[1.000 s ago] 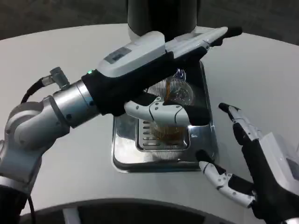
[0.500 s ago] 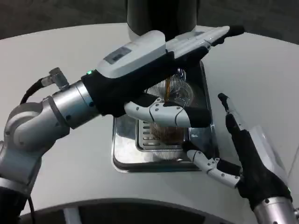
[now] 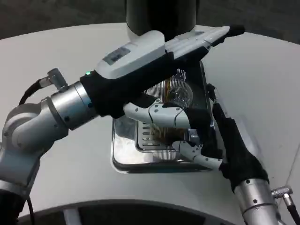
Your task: Grasp the cup under the faucet to collect the drink, then remove the cup.
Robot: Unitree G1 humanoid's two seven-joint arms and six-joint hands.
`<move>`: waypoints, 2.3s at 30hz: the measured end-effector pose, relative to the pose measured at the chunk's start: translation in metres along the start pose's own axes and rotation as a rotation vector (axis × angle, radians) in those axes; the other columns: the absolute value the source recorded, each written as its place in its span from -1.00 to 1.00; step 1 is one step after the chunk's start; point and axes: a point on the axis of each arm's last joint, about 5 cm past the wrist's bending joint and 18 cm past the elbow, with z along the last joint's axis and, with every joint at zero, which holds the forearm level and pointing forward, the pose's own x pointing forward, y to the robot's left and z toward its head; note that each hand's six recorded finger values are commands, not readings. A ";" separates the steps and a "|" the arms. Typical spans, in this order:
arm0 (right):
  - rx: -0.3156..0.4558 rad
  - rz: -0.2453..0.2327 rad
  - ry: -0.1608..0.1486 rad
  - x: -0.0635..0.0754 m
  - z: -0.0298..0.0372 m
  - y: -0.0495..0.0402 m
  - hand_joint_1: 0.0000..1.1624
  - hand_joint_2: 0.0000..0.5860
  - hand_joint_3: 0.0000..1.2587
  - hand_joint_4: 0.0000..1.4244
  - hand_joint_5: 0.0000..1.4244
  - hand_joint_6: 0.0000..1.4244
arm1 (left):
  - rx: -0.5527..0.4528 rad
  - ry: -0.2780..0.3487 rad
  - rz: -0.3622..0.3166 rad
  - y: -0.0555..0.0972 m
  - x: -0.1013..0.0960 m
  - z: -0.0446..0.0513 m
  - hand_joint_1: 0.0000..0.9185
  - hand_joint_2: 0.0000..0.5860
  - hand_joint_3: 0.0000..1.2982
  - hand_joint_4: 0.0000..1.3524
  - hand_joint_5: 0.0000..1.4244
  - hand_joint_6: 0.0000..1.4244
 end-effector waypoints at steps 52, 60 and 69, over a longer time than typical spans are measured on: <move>0.105 0.005 -0.088 0.040 0.0057 0.0375 0.45 -0.45 -1.00 -0.99 -0.96 -0.80 | -0.102 0.011 0.172 -0.002 -0.015 -0.0017 -1.00 -0.47 -1.00 -1.00 -0.83 -0.87; 0.112 0.011 -0.090 0.041 0.0048 0.0404 0.46 -0.43 -0.91 -0.78 -0.83 -0.66 | -0.104 0.003 0.382 0.000 -0.031 0.0014 -1.00 -0.45 -0.96 -1.00 -0.79 -0.84; 0.139 0.006 -0.097 0.047 0.0067 0.0449 0.62 -0.38 -0.48 -0.34 -0.47 -0.24 | -0.123 0.054 0.425 -0.003 -0.051 0.0051 -1.00 -0.39 -0.89 -0.99 -0.73 -0.80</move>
